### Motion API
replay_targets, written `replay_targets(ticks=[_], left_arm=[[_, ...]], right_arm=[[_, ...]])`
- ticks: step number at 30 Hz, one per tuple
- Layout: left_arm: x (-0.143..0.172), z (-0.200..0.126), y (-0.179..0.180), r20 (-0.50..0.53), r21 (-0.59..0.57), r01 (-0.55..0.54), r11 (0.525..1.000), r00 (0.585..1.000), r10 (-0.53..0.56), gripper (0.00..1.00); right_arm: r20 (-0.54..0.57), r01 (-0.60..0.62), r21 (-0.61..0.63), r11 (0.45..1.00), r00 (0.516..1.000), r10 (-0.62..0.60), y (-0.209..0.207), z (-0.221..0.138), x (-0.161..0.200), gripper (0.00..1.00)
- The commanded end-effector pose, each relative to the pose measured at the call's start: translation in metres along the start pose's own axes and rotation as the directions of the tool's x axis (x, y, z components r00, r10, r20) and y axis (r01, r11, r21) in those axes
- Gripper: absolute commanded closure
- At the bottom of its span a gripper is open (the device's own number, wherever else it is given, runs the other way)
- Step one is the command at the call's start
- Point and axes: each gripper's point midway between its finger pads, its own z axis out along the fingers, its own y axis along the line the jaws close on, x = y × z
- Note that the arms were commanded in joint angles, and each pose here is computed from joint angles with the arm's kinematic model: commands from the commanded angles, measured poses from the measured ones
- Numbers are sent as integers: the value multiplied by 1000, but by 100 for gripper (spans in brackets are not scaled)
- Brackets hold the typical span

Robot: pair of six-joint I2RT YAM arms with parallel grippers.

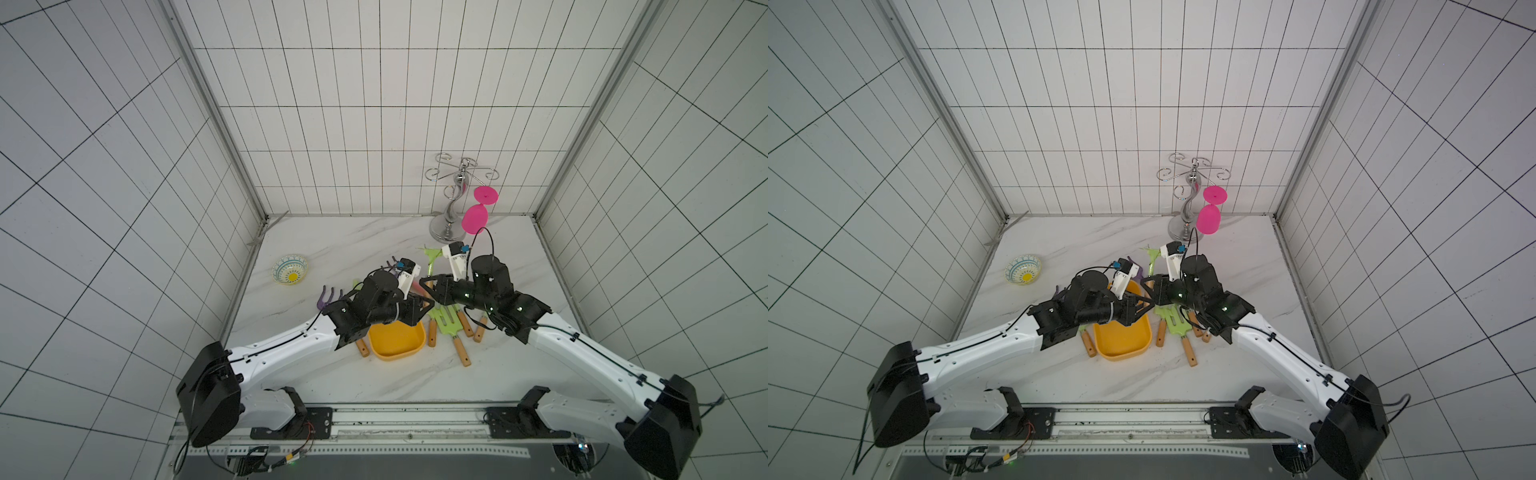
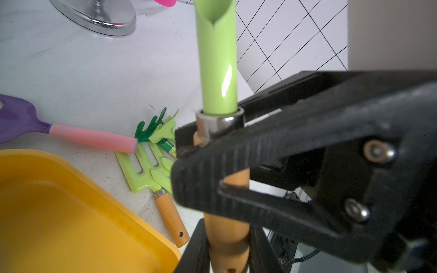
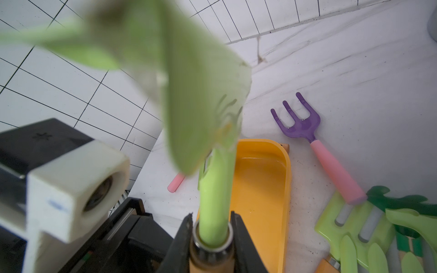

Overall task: Put the rake into the storage box
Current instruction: Pick up the rake at the center of the board.

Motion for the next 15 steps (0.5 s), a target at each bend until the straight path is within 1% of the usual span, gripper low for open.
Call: replay_targets(ticks=[1,3,5,6,7,8,9,10,11,13,15], left_arm=[[-5,-1,5,12,-30,-26,999,1000,27,79],[-5,-2,5,13,-34,-31,999,999,31,83],[-6,-4,6,20,-42,-35,999,999,35,87],[-7,-5,6,20,-46,-37,998,999,38,89],[-8,-7,7,24,-54,-35,998,999,36,89],[-8,-9,9,26,-68,-31,997,999,32,89],[-8,-11,12,29,-93,-23,995,999,25,90],[-8,-13,17,29,-124,-9,992,999,13,90],[-7,-16,22,28,-153,0,988,1000,4,90],[-3,-23,41,32,-253,47,966,999,-40,90],[2,-26,56,50,-319,100,943,995,-89,90]], right_arm=[[-38,-4,-90,996,999,1,14,1,13,92],[-45,-3,-101,995,999,-2,15,1,14,91],[-52,-4,-102,995,999,-1,15,2,15,86],[-54,-2,-102,995,999,-4,15,3,16,75],[-56,6,-96,995,998,-11,14,2,16,54],[-54,20,-87,996,998,-24,13,1,15,39],[-49,30,-60,998,998,-33,10,-2,13,25],[-34,42,-18,999,999,-43,5,-6,10,16],[-13,56,36,998,998,-55,-3,-12,5,12],[18,55,205,977,998,-60,-30,-28,-3,5],[5,29,300,953,999,-32,-52,-41,-5,4]])
